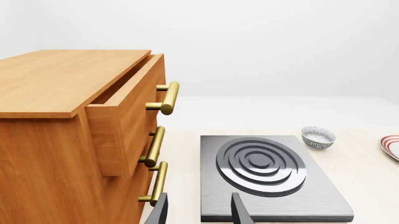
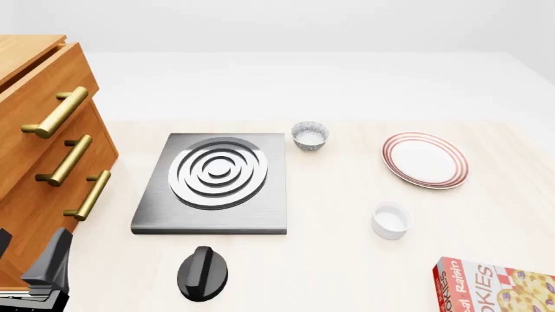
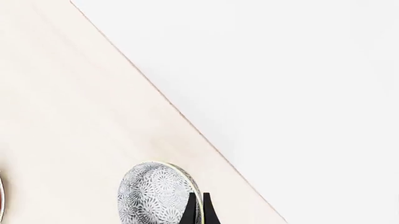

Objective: Pick the akita bowl next to the cookies box and place it on the plate.

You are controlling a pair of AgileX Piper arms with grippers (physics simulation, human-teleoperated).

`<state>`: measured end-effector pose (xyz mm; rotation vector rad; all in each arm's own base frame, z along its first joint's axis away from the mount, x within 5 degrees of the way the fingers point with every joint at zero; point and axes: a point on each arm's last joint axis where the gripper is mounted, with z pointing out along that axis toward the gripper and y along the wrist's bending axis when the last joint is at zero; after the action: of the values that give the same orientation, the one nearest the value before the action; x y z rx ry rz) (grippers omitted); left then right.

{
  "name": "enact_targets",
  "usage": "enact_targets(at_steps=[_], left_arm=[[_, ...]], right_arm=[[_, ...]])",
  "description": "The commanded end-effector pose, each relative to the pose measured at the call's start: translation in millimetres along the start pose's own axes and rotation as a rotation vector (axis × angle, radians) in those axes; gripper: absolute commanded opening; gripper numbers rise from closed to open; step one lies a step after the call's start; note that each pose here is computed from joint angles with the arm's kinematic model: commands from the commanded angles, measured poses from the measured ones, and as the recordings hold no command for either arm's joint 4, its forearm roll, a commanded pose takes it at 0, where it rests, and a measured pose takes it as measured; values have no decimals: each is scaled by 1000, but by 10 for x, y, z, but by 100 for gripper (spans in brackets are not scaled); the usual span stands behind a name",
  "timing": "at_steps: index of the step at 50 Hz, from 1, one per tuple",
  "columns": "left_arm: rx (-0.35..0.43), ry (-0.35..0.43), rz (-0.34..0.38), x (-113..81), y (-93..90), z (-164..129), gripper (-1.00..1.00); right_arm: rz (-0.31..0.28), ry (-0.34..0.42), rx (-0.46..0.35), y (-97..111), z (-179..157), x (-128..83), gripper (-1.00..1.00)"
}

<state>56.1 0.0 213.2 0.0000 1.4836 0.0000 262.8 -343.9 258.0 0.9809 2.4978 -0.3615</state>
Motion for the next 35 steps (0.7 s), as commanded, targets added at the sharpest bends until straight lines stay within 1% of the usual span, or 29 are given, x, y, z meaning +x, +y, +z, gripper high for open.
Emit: enact_targets(at_steps=[1,13,15,20,22,23,24,25,30,35], left_arm=[[0,0,0,0,0,0,100],[0,0,0,0,0,0,100],[0,0,0,0,0,0,100],[0,0,0,0,0,0,100],[0,0,0,0,0,0,100],[0,0,0,0,0,0,100],[0,0,0,0,0,0,100],[0,0,0,0,0,0,100],[0,0,0,0,0,0,100],[0,0,0,0,0,0,100]], right_arm=[[5,-48,4,25,-486,-36,-100],[0,-75,2,65,-806,-68,-100],[2,-81,5,52,-861,-62,-100],[9,-87,-7,136,-939,-53,-100],[27,-94,-5,126,-992,-61,-100],[27,-94,-5,126,-992,-62,-100],[29,-95,-10,159,-1014,-67,-100],[38,-95,-25,259,-1059,-70,-100],[37,-117,-38,345,-1196,-92,-100],[15,-130,-58,478,-1327,-104,-100]])
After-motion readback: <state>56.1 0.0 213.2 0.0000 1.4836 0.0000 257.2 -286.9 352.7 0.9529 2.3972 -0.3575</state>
